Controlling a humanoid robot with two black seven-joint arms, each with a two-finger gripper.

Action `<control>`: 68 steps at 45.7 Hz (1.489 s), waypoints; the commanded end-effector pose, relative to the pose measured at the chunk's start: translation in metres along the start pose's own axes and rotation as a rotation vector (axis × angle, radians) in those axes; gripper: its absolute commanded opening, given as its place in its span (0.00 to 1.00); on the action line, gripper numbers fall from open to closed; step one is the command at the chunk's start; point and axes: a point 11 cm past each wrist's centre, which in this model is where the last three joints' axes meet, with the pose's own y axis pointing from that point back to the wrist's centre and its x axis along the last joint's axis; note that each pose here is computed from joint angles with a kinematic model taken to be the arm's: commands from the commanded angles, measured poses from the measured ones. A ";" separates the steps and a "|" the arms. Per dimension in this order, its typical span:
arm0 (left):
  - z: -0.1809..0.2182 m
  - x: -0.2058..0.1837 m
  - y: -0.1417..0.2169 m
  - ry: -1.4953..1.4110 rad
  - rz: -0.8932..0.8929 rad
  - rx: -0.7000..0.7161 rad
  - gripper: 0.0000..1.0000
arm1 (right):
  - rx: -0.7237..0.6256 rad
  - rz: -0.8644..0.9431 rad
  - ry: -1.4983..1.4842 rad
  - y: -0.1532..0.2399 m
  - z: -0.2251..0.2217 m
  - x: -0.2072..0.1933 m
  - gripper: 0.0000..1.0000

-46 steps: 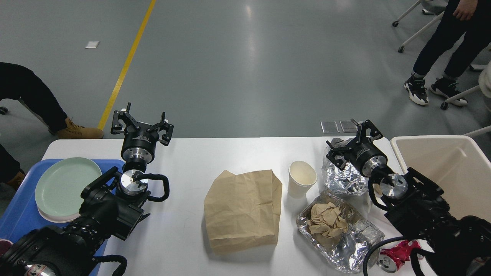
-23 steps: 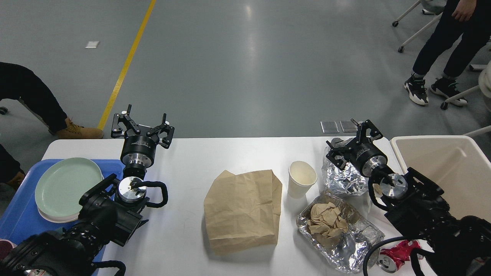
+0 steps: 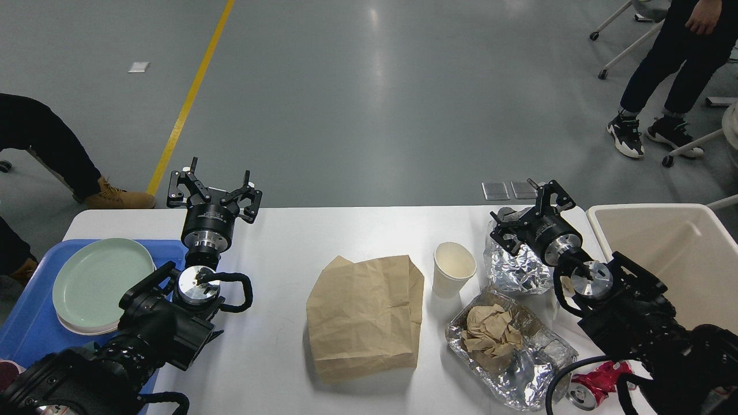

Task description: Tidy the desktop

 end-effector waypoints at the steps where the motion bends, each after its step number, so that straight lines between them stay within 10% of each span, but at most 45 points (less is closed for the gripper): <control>1: 0.000 0.000 0.000 0.000 0.000 0.001 0.97 | 0.000 0.000 0.000 0.000 0.000 0.000 1.00; 45: 0.001 0.000 0.000 0.000 0.000 -0.001 0.97 | -0.005 0.004 0.005 -0.001 -0.002 -0.001 1.00; 68: 0.001 0.000 0.000 0.000 0.000 -0.001 0.97 | 0.079 -0.133 0.059 -0.027 -0.060 -0.076 1.00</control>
